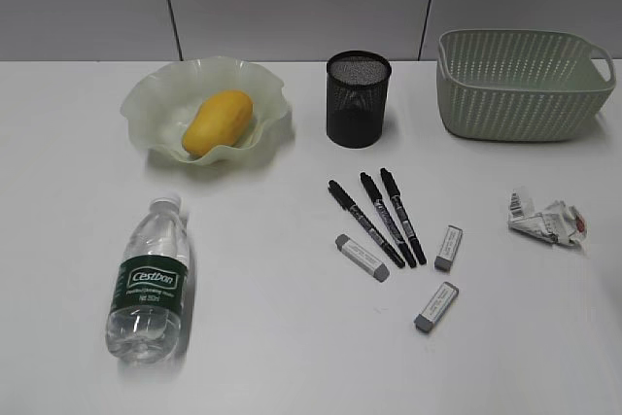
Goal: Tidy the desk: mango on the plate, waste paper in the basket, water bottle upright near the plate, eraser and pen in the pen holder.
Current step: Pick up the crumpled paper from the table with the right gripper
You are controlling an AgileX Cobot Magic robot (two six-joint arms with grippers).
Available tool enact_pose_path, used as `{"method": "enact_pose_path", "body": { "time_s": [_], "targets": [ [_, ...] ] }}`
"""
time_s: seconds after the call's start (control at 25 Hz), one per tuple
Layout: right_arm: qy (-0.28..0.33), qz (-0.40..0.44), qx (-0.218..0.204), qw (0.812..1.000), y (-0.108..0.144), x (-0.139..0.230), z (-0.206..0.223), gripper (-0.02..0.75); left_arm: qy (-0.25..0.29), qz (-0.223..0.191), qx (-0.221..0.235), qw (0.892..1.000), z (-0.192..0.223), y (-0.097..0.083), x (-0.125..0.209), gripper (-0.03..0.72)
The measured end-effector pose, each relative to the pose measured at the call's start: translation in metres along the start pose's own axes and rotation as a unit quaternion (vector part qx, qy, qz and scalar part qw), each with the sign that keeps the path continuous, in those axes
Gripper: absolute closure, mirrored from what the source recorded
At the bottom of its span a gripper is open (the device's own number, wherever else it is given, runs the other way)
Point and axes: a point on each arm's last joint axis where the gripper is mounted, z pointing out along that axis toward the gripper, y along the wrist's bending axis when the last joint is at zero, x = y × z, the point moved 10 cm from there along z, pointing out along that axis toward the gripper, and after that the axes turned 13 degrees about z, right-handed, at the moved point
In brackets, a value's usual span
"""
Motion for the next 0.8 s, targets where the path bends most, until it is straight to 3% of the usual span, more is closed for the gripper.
{"method": "enact_pose_path", "body": {
  "time_s": [0.16,0.48,0.56,0.64,0.68,0.8],
  "targets": [
    [0.065,0.011,0.015,0.998,-0.008,-0.009,0.068,0.294,0.000,0.000,0.000,1.000,0.000,0.000,0.000,0.270],
    [0.163,0.032,0.037,0.985,-0.023,0.014,0.167,0.299,0.000,0.000,0.000,1.000,0.000,0.000,0.000,0.274],
    [0.180,0.037,0.046,0.982,-0.028,0.023,0.181,0.394,0.000,0.000,0.000,1.000,0.000,0.000,0.000,0.281],
    [0.184,0.051,0.052,0.980,-0.030,0.025,0.185,0.603,0.000,0.000,0.000,1.000,0.000,0.000,0.000,0.293],
    [0.177,0.052,0.053,0.981,-0.029,0.021,0.184,0.657,0.000,0.000,0.000,1.000,0.000,0.000,0.000,0.299],
    [0.112,0.052,0.046,0.991,-0.022,-0.013,0.166,0.725,0.000,0.000,0.000,1.000,0.000,0.000,0.000,0.312]
  ]
}}
